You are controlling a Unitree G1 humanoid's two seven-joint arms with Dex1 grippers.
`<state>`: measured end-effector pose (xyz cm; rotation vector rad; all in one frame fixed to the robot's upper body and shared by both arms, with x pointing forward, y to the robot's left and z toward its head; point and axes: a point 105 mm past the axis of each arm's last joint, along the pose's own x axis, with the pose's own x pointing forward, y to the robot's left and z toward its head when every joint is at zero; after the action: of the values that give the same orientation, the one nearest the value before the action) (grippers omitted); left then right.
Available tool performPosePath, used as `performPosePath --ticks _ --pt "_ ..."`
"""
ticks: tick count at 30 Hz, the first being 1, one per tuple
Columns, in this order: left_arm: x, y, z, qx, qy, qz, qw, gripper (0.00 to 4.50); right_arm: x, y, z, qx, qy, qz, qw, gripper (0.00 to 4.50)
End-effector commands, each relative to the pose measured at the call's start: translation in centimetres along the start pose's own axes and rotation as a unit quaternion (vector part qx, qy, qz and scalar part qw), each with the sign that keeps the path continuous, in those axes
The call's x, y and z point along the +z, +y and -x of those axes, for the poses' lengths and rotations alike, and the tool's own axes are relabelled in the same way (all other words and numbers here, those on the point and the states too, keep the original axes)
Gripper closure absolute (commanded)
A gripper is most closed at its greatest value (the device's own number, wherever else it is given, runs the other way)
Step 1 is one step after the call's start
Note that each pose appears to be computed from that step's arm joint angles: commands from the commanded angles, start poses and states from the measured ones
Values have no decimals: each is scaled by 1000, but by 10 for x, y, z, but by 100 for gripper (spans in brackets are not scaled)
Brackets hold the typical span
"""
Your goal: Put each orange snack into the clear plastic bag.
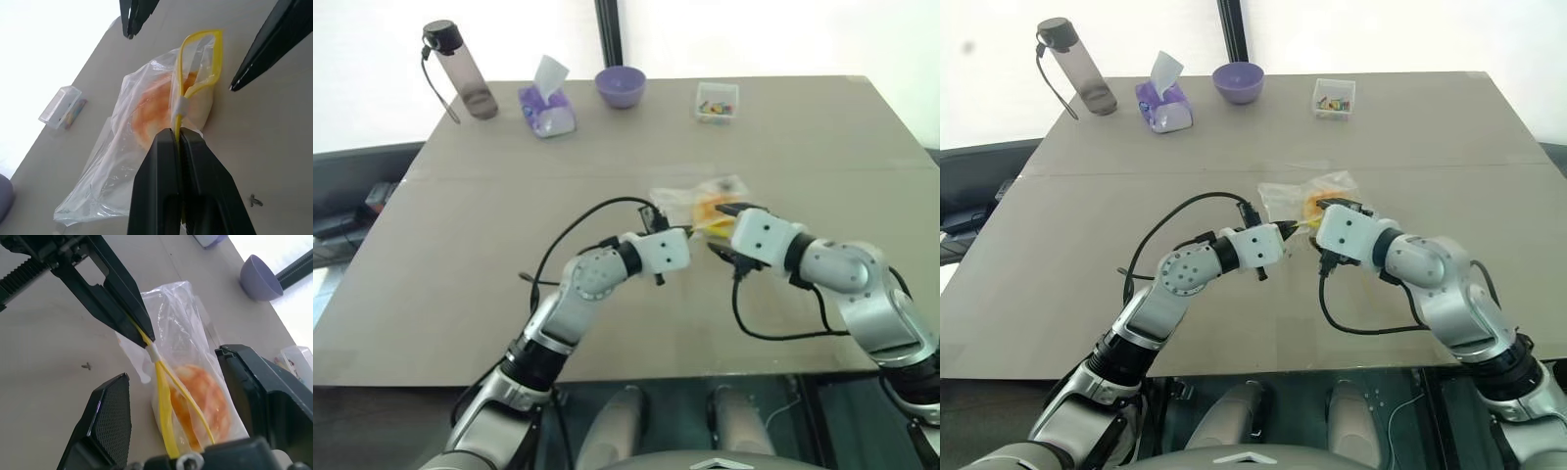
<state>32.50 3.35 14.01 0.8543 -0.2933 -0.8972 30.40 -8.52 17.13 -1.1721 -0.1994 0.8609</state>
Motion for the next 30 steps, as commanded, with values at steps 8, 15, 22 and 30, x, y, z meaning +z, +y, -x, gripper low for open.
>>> performPosePath --ticks 8,15,22,30 --pt "22 6 1 10 -40 -16 999 450 1 -6 -6 -4 -6 41 999 296" --pt "23 5 1 9 -41 -29 999 450 -1 -2 -8 6 -6 33 999 296" --pt "22 3 1 3 -40 -32 999 450 1 -5 -9 -2 -7 31 999 296" --pt "22 3 2 3 -40 -34 999 450 -3 -8 -9 -12 4 33 999 443"
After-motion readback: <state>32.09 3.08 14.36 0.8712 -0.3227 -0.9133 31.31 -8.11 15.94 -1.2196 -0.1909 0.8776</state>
